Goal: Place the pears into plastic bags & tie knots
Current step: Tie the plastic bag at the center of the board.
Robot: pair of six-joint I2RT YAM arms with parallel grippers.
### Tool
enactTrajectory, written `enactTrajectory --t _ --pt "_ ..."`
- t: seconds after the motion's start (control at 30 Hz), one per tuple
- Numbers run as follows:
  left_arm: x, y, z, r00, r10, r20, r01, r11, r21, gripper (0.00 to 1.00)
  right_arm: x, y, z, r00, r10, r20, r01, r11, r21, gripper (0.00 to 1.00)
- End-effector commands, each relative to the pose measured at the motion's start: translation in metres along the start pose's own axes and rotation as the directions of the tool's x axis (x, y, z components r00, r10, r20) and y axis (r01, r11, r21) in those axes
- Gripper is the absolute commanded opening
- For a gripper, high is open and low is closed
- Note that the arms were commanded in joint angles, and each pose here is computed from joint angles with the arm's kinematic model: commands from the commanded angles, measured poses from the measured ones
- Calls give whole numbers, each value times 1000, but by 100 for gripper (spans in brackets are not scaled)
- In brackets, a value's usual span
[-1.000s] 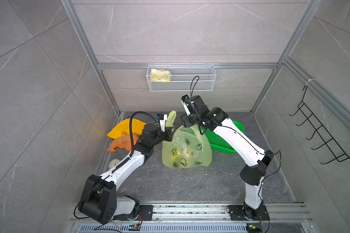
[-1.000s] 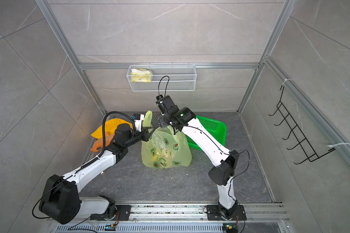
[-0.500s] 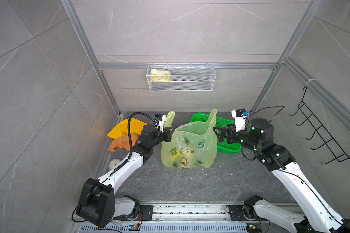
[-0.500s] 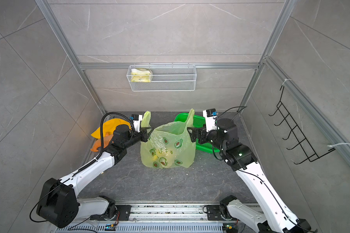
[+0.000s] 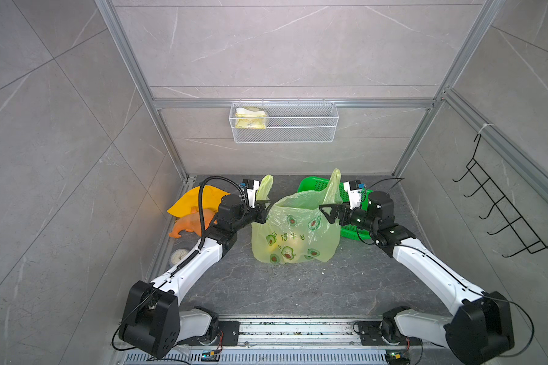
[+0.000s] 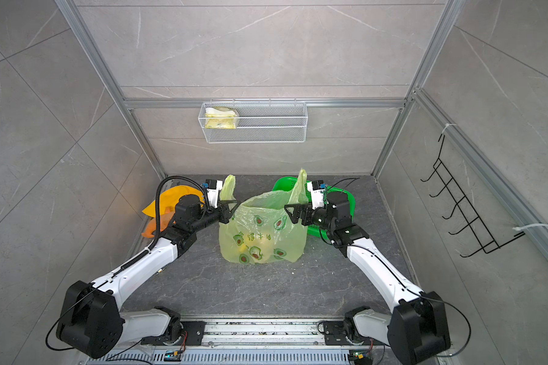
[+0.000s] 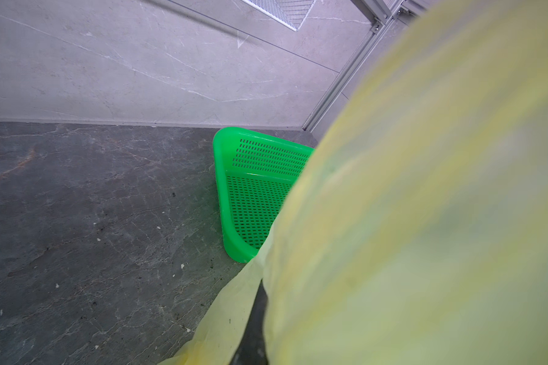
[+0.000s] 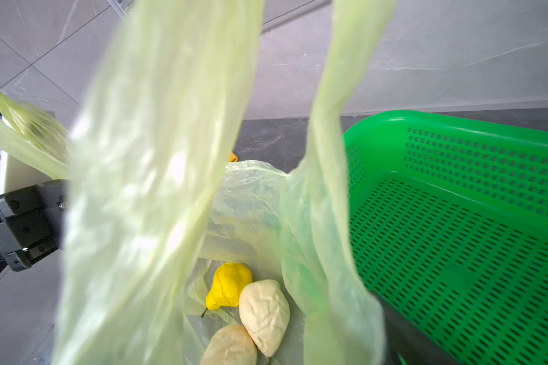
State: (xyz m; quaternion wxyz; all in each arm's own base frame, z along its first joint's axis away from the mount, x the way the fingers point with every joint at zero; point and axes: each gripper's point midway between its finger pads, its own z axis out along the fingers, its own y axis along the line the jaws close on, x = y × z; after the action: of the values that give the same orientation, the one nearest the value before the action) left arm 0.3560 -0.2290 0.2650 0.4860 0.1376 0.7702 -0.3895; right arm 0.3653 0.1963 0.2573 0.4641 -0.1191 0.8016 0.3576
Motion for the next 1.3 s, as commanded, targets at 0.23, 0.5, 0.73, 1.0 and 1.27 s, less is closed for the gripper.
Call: enactTrajectory --t 0.23,0.5,0.73,1.0,1.27 --pt "-17 -17 -2 998 29 48 -33 996 82 0 -34 23 14 999 -18 46 27 978 -208 49" --pt "-17 -14 1 998 6 60 -12 996 91 0 -31 34 -7 999 -39 37 46 971 -235 89" --pt "-18 -14 -1 997 -15 71 7 994 110 0 -22 18 -12 1000 -10 21 15 968 -249 91" --pt "-20 -20 -2 997 -25 69 15 989 148 0 -24 9 -12 998 60 26 -47 935 -351 92" --pt "-21 -24 -1 997 -39 71 26 984 176 0 -18 7 -1 996 90 5 -79 902 -425 80"
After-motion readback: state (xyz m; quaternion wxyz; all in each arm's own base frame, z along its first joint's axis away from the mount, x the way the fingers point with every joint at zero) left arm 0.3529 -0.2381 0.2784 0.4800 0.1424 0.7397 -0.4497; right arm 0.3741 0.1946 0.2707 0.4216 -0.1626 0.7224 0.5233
